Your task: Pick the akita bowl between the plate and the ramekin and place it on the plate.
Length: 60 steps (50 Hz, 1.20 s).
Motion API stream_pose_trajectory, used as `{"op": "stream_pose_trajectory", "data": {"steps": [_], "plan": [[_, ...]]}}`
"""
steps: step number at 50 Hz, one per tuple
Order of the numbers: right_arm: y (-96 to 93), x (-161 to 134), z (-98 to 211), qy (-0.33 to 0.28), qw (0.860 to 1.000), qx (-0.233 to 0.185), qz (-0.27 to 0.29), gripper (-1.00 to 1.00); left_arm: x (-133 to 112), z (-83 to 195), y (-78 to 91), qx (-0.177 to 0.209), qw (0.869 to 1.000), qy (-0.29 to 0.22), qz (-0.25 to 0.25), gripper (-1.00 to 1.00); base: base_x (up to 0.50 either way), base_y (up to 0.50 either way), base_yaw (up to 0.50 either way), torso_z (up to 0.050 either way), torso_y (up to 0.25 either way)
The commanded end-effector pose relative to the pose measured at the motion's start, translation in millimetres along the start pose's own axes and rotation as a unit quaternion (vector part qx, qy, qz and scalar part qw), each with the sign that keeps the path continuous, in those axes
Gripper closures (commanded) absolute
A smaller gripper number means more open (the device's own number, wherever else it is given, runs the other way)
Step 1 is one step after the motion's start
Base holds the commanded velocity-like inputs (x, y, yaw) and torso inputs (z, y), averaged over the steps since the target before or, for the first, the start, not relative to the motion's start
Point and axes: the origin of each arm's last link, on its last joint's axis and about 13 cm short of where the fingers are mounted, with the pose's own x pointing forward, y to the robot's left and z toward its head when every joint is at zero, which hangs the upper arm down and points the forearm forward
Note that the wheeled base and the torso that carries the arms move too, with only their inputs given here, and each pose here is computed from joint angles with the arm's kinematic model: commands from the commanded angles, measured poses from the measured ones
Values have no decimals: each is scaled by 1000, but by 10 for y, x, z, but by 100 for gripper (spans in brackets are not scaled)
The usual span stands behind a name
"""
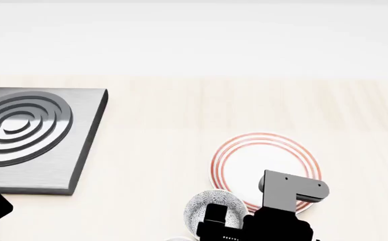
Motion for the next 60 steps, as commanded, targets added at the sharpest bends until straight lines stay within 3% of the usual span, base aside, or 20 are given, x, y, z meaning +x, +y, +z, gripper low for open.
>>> {"op": "stream_pose_trajectory", "data": {"steps": [1,56,57,60], "plan": [[-11,49,-36,7,1000,4,1,-100,-10,-39,0,-4,1000,10,1,-100,0,0,0,0,0],[-38,74,-141,29,999,5,20,-100,-11,-41,2,-4,1000,8,2,-100,0,0,0,0,0],[-39,72,-129,18,1000,3,7,100,-11,-44,3,-4,1000,8,2,-100,0,0,0,0,0],[-33,61,-121,17,1000,-9,4,100,-11,-42,3,-4,1000,8,2,-100,0,0,0,0,0]]}}
